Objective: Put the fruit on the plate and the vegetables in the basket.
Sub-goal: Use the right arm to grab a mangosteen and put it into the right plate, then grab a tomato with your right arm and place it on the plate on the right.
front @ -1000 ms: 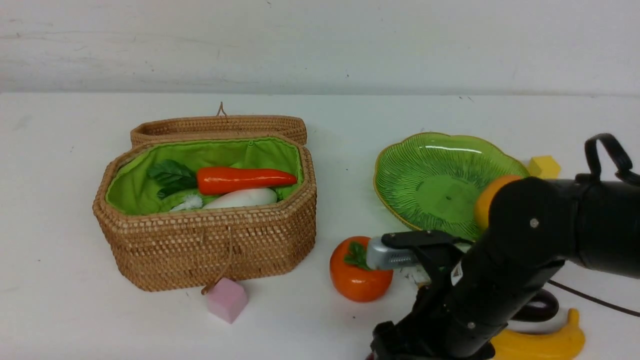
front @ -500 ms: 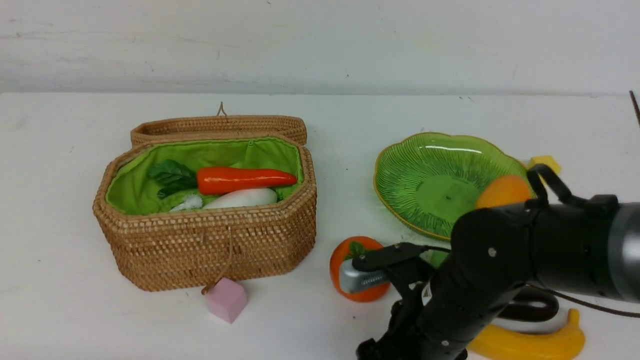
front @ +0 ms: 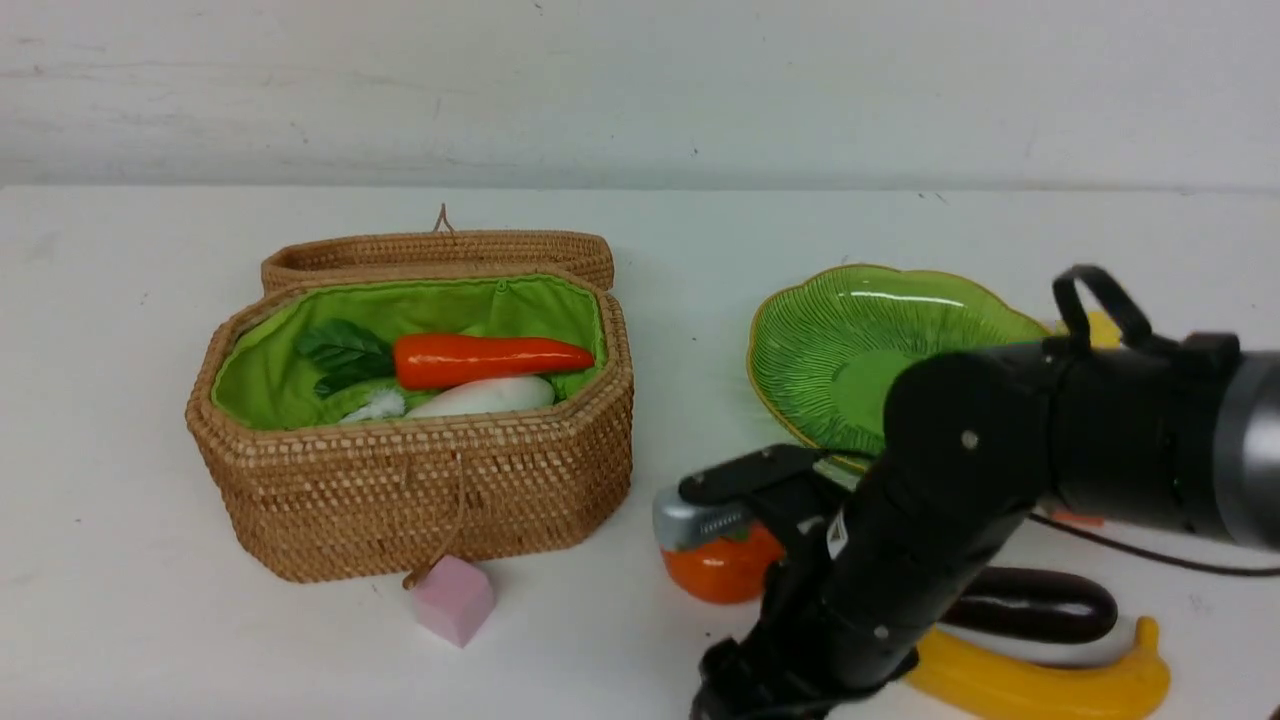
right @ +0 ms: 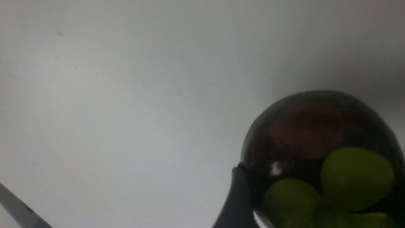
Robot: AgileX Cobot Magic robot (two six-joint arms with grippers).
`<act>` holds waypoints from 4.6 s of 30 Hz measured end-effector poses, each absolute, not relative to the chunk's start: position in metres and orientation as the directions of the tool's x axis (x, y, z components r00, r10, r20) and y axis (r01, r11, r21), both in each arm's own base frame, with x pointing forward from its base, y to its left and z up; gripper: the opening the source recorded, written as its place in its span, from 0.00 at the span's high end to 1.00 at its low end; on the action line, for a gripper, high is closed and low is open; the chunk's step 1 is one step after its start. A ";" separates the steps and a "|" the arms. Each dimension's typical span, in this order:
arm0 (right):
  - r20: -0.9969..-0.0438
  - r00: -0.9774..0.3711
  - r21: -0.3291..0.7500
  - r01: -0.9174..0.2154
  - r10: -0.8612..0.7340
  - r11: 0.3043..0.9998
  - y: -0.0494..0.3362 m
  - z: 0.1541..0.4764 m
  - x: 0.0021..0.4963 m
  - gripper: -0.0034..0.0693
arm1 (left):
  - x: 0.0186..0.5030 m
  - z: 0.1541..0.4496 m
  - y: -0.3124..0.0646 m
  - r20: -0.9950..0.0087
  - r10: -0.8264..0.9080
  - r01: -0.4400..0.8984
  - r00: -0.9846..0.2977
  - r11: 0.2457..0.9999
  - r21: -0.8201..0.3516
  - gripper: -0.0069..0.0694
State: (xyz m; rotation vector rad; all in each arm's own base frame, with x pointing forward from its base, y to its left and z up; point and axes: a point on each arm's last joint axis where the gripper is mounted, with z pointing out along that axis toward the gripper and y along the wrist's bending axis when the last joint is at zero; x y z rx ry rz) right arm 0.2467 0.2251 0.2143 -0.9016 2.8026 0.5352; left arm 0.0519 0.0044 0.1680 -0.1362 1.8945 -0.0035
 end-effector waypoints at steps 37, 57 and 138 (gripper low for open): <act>-0.646 -0.749 0.221 -0.001 0.145 0.975 0.022 0.185 0.494 0.17 | 0.052 0.168 0.004 -0.944 -0.096 -0.093 -0.316 0.993 -0.070 0.71; -0.556 -0.812 0.244 -0.363 -0.177 0.899 0.098 0.270 0.437 0.05 | 0.052 0.168 0.004 -0.944 -0.096 -0.093 -0.316 0.993 -0.070 0.68; -0.537 -0.810 0.515 -0.094 0.236 0.852 0.008 0.214 0.470 0.02 | 0.052 0.168 0.004 -0.944 -0.096 -0.093 -0.316 0.993 -0.070 0.63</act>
